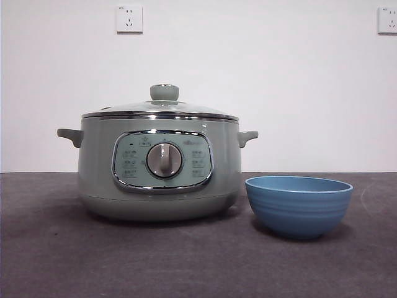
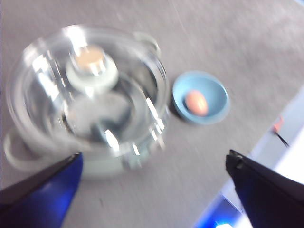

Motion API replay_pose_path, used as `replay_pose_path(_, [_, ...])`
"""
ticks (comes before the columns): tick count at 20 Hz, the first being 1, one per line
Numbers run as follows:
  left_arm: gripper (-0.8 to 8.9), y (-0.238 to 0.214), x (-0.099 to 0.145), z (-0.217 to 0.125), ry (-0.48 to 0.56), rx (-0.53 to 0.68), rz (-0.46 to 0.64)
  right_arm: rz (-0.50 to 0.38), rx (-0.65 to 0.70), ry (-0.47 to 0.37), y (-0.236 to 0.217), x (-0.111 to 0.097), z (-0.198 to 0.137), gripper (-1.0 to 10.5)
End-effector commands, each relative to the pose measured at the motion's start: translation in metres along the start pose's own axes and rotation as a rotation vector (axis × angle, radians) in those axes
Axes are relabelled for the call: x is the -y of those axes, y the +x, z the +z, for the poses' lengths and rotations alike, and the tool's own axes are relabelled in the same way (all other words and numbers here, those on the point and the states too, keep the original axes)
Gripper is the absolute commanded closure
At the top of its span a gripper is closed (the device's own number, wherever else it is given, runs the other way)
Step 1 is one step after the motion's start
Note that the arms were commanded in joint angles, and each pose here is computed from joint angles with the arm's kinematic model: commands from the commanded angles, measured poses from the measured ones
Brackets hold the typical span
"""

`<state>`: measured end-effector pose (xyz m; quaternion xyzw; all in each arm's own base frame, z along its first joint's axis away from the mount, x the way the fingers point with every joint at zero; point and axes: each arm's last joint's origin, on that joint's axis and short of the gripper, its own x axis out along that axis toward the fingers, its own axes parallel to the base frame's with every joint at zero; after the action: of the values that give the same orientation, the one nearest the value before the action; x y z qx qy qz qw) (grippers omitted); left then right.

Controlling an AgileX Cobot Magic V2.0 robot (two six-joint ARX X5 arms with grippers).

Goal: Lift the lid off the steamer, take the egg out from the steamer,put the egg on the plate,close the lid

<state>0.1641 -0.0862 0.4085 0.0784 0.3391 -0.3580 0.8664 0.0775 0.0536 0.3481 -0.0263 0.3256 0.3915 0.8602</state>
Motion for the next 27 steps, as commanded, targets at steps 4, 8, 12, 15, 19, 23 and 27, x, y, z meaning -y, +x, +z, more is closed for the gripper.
replay_pose_path(4, [8.18,-0.0075,0.0042,-0.0099,-0.032,-0.048,-0.027,0.015,-0.022,0.015,-0.0007,-0.0008,-0.0025,9.6])
replay_pose_path(8, [8.17,-0.0074,0.0042,-0.0105,-0.037,-0.055,-0.027,0.013,-0.026,0.018,-0.0007,-0.0008,-0.0029,9.5])
replay_pose_path(12, [8.17,-0.0074,0.0042,-0.0105,-0.037,-0.054,-0.027,0.011,-0.026,0.017,-0.0007,-0.0007,-0.0029,9.5])
replay_pose_path(15, [8.17,-0.0074,0.0042,-0.0105,-0.037,-0.054,-0.025,0.011,-0.026,0.017,-0.0008,-0.0007,-0.0029,9.5])
replay_pose_path(19, [8.17,-0.0074,0.0041,-0.0104,-0.037,-0.054,-0.024,0.011,-0.026,0.017,-0.0007,-0.0007,-0.0029,9.5])
replay_pose_path(23, [8.17,-0.0071,0.0040,-0.0103,-0.037,-0.055,-0.023,0.011,-0.026,0.017,-0.0008,-0.0007,-0.0029,9.5])
replay_pose_path(27, [8.17,-0.0072,0.0027,-0.0087,-0.002,-0.041,0.009,0.011,-0.026,0.017,-0.0007,-0.0007,-0.0029,9.5])
